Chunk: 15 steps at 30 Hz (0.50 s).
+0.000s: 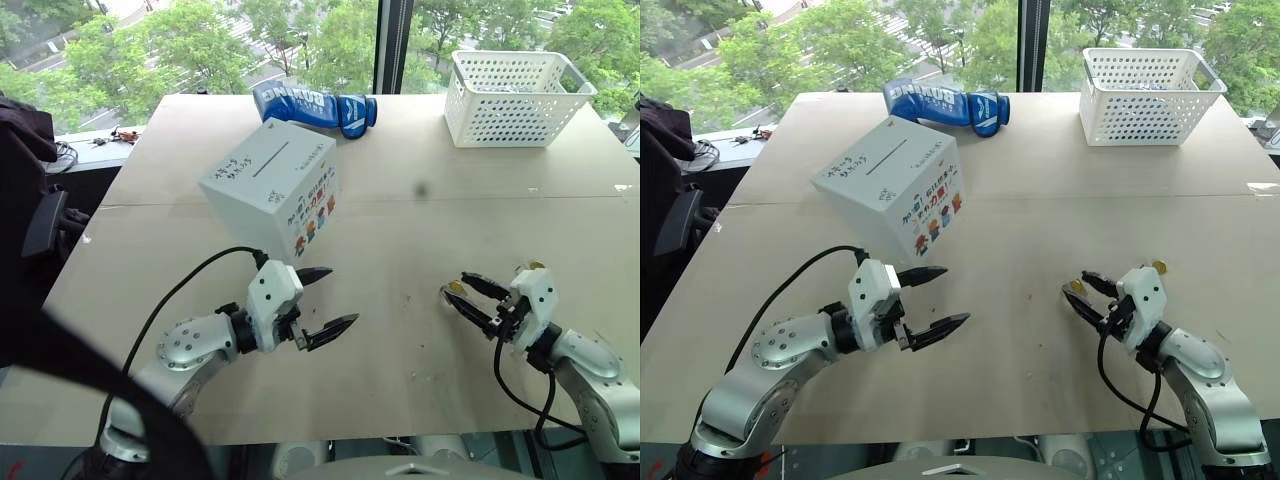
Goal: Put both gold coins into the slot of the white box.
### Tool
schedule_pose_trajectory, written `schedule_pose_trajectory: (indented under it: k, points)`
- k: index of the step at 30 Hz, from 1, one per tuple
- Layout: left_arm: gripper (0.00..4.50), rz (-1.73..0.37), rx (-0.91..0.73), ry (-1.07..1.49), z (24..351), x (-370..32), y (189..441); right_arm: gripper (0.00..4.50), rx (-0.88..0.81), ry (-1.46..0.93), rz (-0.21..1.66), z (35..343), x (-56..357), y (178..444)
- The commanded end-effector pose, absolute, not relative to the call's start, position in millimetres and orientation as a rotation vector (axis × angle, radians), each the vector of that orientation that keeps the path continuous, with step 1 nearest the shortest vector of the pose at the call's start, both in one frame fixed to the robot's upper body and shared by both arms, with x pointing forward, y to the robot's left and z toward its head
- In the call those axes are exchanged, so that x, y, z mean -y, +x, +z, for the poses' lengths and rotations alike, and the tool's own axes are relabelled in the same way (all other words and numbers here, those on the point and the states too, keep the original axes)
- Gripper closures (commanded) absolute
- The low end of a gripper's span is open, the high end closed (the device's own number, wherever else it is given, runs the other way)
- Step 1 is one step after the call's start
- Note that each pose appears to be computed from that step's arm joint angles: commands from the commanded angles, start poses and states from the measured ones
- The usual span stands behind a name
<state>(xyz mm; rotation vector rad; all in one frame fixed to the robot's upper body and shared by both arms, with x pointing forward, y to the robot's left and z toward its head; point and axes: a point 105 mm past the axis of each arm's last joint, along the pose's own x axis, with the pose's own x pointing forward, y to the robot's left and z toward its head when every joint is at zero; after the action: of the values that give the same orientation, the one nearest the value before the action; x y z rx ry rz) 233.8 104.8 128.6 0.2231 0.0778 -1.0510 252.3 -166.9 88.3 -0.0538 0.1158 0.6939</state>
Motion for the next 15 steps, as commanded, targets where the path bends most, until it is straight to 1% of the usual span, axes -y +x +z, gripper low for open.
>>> schedule_pose_trajectory:
  k: [1, 2, 3, 12, 13, 15]
  points:
    - [0.0, -1.074, -0.059, 0.233, 135, -101, 235, 3.68, -0.106, -0.065, 0.696, 91, 167, 251]
    - [0.0, -1.074, -0.059, 0.234, 136, -101, 236, 4.26, -0.11, -0.066, 0.698, 90, 166, 250]
    - [0.0, -1.074, -0.06, 0.235, 136, -100, 237, 4.48, -0.115, -0.069, 0.699, 89, 166, 250]
    - [0.0, -1.072, -0.05, 0.226, 142, -97, 239, 4.48, -0.148, -0.063, 0.693, 84, 168, 248]
    - [0.0, -1.068, -0.036, 0.198, 146, -95, 240, 4.48, -0.131, -0.024, 0.679, 89, 168, 250]
    - [0.0, -1.059, 0.022, 0.048, 163, -90, 243, 4.48, -0.065, 0.141, 0.664, 112, 164, 255]
